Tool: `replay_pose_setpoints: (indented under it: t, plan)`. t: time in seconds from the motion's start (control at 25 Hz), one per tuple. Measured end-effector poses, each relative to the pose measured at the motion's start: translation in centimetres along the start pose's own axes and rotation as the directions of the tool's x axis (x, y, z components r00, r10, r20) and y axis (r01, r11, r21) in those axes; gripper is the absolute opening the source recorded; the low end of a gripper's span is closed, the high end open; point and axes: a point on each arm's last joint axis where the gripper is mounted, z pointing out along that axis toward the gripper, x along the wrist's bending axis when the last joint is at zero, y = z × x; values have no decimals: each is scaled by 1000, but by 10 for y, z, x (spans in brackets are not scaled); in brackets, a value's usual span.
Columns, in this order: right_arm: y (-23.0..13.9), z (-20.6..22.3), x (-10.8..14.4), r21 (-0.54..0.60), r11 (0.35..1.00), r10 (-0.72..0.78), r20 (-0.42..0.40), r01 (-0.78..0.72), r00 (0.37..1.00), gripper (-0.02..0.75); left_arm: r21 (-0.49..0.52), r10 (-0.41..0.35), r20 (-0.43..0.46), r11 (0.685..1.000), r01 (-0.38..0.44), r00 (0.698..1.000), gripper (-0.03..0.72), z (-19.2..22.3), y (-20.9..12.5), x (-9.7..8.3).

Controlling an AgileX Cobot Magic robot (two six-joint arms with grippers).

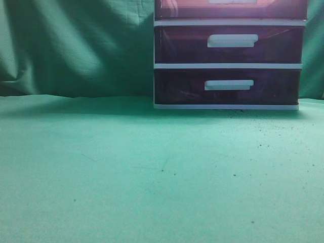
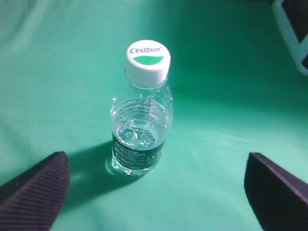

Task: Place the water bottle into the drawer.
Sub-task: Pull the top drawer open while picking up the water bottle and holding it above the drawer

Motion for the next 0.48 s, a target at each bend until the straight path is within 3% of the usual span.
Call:
replay_pose_setpoints:
  t: [0.48]
  plan:
    - [0, 0, 0, 0, 1000, 0, 0, 0, 1000, 48, 138, -27, -46, 990, 33, 999, 645, 92, 4, 5]
